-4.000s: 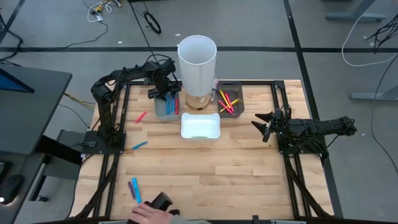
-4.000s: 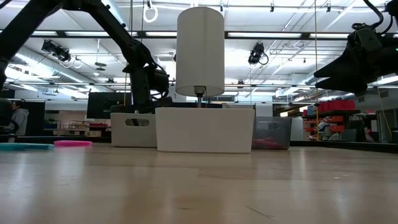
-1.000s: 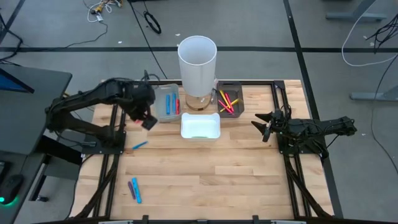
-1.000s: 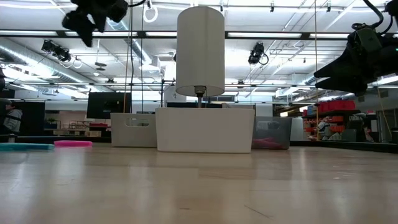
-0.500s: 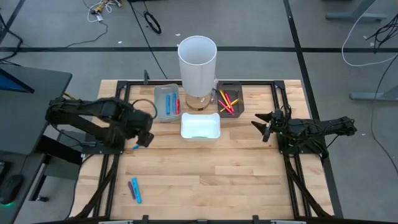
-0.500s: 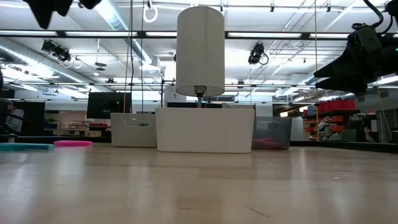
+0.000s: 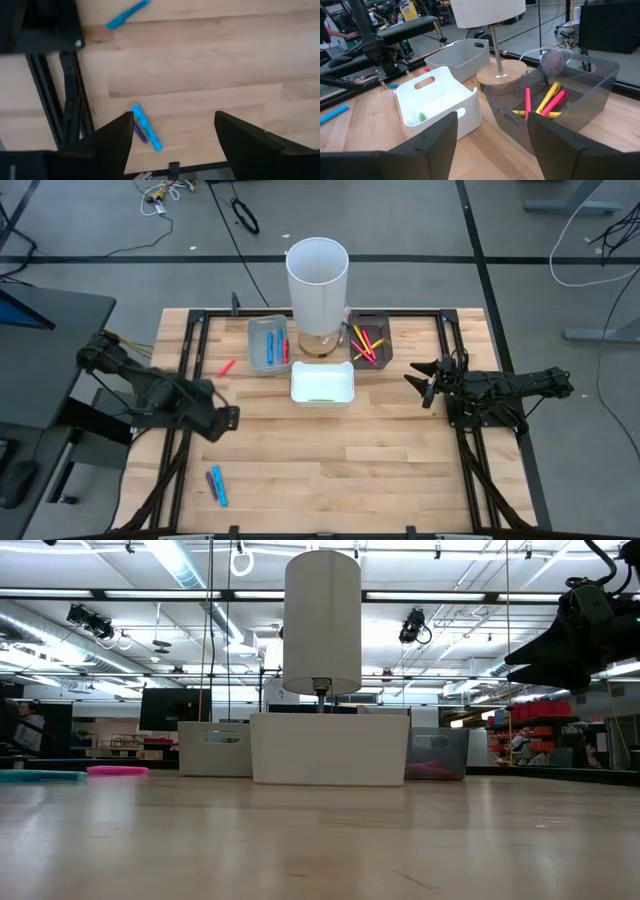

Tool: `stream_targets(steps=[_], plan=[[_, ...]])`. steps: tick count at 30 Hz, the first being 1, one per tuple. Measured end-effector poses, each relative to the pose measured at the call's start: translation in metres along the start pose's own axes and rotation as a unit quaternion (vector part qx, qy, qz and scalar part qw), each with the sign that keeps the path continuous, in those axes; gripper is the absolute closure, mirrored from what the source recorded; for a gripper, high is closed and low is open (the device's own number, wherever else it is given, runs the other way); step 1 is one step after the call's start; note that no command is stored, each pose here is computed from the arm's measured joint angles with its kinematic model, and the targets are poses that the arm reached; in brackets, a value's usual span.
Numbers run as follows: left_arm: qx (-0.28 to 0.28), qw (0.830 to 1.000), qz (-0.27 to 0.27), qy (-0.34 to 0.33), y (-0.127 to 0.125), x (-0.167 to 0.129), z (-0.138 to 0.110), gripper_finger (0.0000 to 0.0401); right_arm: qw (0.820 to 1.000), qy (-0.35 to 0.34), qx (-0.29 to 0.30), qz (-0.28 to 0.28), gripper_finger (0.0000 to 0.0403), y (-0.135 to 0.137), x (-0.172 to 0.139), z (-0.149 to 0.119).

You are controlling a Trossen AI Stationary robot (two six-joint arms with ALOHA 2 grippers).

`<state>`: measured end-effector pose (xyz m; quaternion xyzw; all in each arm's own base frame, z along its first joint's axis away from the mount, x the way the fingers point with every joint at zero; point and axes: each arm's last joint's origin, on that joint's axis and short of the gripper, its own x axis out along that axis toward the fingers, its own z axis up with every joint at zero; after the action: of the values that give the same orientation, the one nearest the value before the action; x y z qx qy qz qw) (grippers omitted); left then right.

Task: Pick & Place Markers
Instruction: Put the blue highlighter pen into the gray bin

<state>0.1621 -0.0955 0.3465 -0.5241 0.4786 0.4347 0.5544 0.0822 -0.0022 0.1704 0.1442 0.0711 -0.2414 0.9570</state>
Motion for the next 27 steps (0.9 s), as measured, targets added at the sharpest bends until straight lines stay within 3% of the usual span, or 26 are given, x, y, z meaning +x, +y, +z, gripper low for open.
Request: stream_targets(steps=[5,16,27], plan=[[-0.047,0.999,-0.001,-0.013,0.001,0.003,-0.012,0.0117,1.000,0.000,0.000,0.000,0.0160,0.000,0.000,0.000],[-0.061,0.997,0.043,-0.008,-0.003,0.020,-0.041,0.0117,1.000,0.000,0.000,0.000,0.0160,0.000,0.000,0.000],[-0.008,0.996,0.079,-0.047,-0.006,0.046,-0.073,0.0117,1.000,0.000,0.000,0.000,0.0160,0.000,0.000,0.000]])
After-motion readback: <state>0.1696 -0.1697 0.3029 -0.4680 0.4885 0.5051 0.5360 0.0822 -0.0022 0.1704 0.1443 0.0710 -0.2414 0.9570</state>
